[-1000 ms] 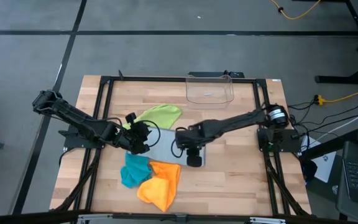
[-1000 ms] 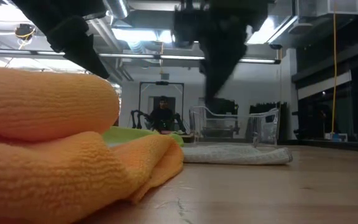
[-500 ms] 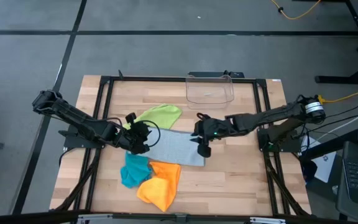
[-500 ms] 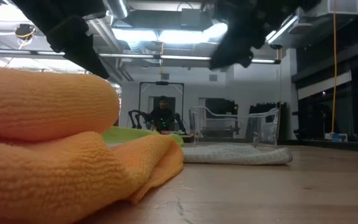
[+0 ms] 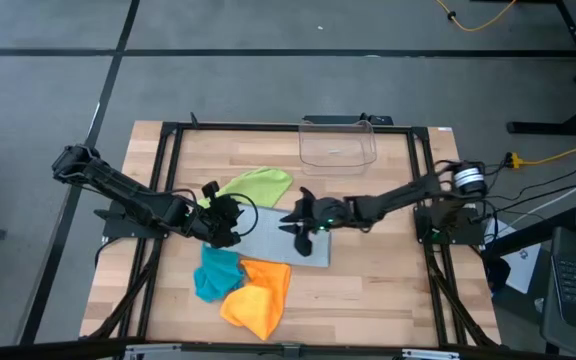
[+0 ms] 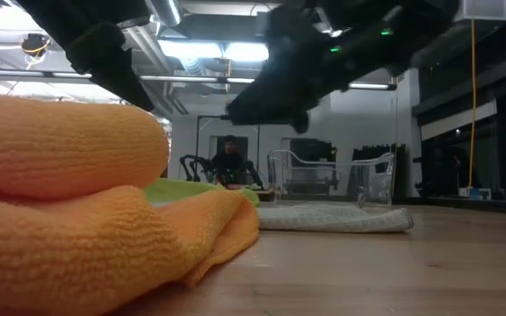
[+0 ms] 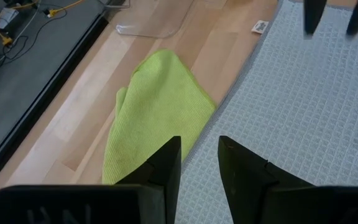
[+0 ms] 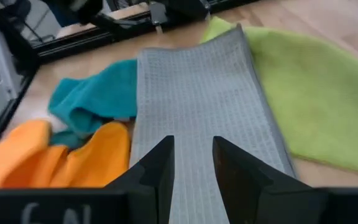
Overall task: Fold microfiber towels
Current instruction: Move the gray microfiber to the right of the table
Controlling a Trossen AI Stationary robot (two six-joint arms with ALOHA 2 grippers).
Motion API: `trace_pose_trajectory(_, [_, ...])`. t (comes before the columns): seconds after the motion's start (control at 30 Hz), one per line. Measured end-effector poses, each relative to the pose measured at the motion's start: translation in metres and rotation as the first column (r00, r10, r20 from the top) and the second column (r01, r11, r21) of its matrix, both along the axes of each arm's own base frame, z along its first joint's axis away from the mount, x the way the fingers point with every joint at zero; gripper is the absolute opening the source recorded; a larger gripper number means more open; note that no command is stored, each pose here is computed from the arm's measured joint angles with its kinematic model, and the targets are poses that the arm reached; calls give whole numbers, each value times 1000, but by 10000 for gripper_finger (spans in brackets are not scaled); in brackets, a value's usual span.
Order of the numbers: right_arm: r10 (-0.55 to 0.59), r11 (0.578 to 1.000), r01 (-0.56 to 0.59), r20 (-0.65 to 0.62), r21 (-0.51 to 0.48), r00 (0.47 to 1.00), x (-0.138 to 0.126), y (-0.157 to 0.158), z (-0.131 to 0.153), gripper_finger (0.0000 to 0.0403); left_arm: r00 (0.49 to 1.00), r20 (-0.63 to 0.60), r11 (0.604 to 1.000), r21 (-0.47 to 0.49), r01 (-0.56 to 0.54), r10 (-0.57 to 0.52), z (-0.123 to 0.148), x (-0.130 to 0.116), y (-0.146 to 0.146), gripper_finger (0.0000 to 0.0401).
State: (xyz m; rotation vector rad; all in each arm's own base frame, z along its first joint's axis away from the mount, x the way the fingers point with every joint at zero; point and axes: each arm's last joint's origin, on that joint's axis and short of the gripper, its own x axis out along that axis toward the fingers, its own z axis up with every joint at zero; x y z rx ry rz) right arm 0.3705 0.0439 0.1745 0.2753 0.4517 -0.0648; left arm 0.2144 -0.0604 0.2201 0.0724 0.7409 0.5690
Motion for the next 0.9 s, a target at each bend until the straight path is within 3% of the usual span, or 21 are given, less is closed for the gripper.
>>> trace_pose_trajectory(0.13, [3,1000,-7,-186,-23,983,18,3,-14,112,1000,0,1000,0,0,0,0,0,0,98])
trace_pose_trajectory(0.23, [-11,1000,0,-346,-31,938,25,4,-24,112,1000,1,1000,0,0,0,0,0,0,98])
trace_pose_trajectory(0.4, [-46,999,46,-499,-12,865,27,4,-36,112,1000,2,1000,0,0,0,0,0,0,98])
trace_pose_trajectory(0.53, [-72,997,74,-631,-23,773,15,3,-45,112,1000,2,1000,0,0,0,0,0,0,98])
trace_pose_trajectory(0.9, [-124,992,53,-903,-112,412,-32,-2,-44,112,1000,0,1000,1,0,0,0,0,0,98])
